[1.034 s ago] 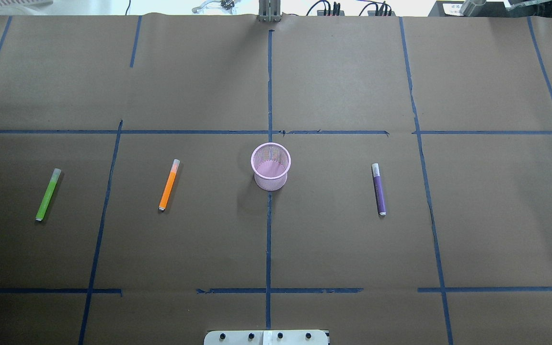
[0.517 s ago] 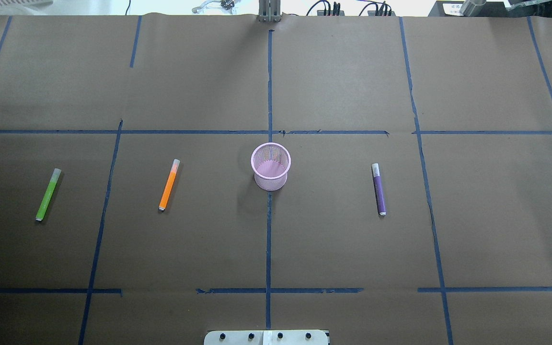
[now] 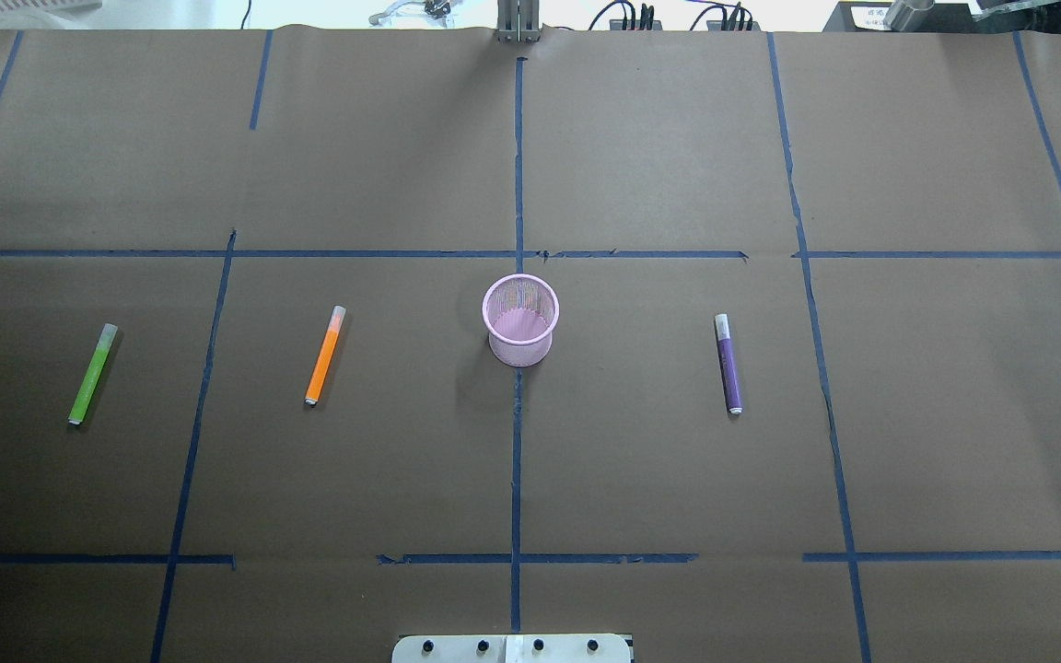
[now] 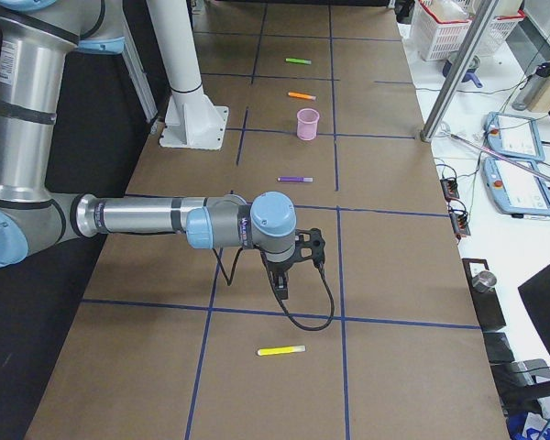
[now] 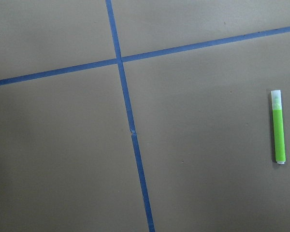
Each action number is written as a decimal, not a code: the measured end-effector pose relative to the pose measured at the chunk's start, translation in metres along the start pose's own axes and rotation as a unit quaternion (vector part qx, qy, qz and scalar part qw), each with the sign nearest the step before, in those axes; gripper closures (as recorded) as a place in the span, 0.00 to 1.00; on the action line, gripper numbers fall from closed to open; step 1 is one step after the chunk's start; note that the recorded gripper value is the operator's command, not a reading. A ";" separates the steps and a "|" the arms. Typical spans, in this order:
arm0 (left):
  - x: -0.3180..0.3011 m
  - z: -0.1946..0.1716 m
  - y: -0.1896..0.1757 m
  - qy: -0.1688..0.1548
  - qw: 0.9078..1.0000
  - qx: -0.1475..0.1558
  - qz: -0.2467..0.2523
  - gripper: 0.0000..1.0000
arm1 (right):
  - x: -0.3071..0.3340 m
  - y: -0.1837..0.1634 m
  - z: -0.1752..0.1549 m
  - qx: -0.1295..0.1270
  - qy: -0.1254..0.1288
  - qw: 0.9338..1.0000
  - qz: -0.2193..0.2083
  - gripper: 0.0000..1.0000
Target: Collect pens into pen holder
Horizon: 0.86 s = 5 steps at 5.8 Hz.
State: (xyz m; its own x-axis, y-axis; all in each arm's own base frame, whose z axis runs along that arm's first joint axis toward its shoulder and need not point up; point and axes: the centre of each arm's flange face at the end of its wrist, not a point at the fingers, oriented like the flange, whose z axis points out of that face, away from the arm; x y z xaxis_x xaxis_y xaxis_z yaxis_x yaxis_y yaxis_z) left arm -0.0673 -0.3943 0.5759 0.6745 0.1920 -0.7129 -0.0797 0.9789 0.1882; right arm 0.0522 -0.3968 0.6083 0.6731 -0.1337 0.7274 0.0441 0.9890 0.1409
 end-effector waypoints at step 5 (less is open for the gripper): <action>0.001 0.006 -0.004 0.002 1.000 -0.005 0.001 0.00 | 0.012 0.007 0.010 -0.011 0.006 1.000 0.008 0.00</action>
State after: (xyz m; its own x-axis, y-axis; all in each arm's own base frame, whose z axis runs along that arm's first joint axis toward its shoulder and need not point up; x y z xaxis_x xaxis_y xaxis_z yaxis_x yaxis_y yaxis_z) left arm -0.0615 -0.3983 0.5783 0.6709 0.1949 -0.7154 -0.0888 0.9790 0.1834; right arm 0.0533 -0.3926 0.6247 0.6834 -0.1167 0.7207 0.0493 0.9923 0.1140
